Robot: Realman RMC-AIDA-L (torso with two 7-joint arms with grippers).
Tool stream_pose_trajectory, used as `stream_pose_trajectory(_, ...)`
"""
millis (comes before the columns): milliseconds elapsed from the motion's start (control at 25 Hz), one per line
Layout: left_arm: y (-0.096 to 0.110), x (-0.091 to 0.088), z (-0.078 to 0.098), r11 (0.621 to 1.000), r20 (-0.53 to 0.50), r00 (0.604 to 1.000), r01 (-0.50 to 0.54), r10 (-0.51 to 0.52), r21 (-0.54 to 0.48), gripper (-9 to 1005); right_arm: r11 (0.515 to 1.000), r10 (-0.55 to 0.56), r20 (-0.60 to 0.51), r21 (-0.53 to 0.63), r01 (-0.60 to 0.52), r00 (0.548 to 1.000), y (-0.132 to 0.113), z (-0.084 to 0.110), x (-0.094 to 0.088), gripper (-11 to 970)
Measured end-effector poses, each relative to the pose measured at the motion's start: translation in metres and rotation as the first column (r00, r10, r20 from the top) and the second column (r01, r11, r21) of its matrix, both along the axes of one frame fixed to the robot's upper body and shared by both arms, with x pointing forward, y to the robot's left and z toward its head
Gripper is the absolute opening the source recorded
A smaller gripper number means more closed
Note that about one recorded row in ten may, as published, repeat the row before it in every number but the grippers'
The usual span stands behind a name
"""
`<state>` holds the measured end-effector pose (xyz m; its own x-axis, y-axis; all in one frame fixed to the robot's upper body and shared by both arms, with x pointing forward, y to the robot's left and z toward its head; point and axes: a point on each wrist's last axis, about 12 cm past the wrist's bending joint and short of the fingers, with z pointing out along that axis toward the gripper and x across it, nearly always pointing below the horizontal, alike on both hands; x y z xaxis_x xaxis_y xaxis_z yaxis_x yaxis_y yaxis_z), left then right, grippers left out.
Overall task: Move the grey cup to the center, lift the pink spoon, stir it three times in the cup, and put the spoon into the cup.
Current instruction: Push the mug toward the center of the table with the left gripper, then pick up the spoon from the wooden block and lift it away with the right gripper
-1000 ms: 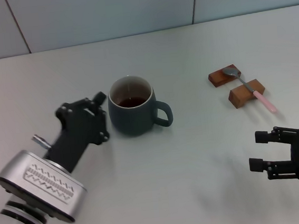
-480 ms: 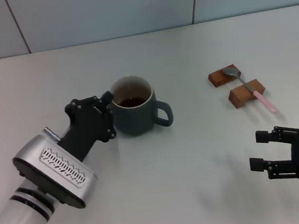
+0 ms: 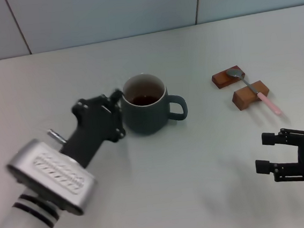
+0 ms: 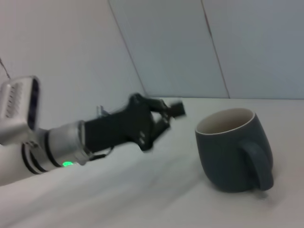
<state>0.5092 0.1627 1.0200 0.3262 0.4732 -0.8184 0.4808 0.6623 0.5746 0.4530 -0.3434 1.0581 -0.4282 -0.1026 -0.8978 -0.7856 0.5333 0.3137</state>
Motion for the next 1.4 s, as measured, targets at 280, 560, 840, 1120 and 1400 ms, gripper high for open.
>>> stream_pose_trajectory(280, 0.024, 0.001, 0.013, 0.948, -0.09, 0.984, 0.124, -0.157, -0.291, -2, 1.0, -0.009, 0.002, -0.002, 0.009, 1.0, -0.001, -0.001, -0.001, 824)
stream_pose_trajectory(560, 0.067, 0.031, 0.033, 0.867, -0.31, 0.856, 0.266, -0.413, -0.421, 49, 1.0, -0.016, 0.01, 0.002, 0.016, 1.0, -0.001, 0.0, 0.0, 824)
stream_pose_trajectory(840, 0.082, 0.044, 0.041, 0.892, -0.42, 0.798, 0.307, -0.431, -0.332, 272, 0.99, -0.133, 0.037, 0.061, 0.13, 0.991, -0.011, 0.002, 0.0, 823)
stream_pose_trajectory(1120, 0.094, 0.051, 0.05, 0.907, -0.466, 0.782, 0.309, -0.414, -0.287, 554, 0.79, -0.505, -0.014, 0.395, 0.469, 0.863, -0.036, -0.005, -0.028, 823)
stream_pose_trajectory(1400, 0.097, 0.056, 0.054, 0.916, -0.478, 0.782, 0.313, -0.399, -0.252, 760, 0.371, -0.605, -0.438, 0.583, 0.723, 0.665, -0.038, -0.036, -0.059, 824)
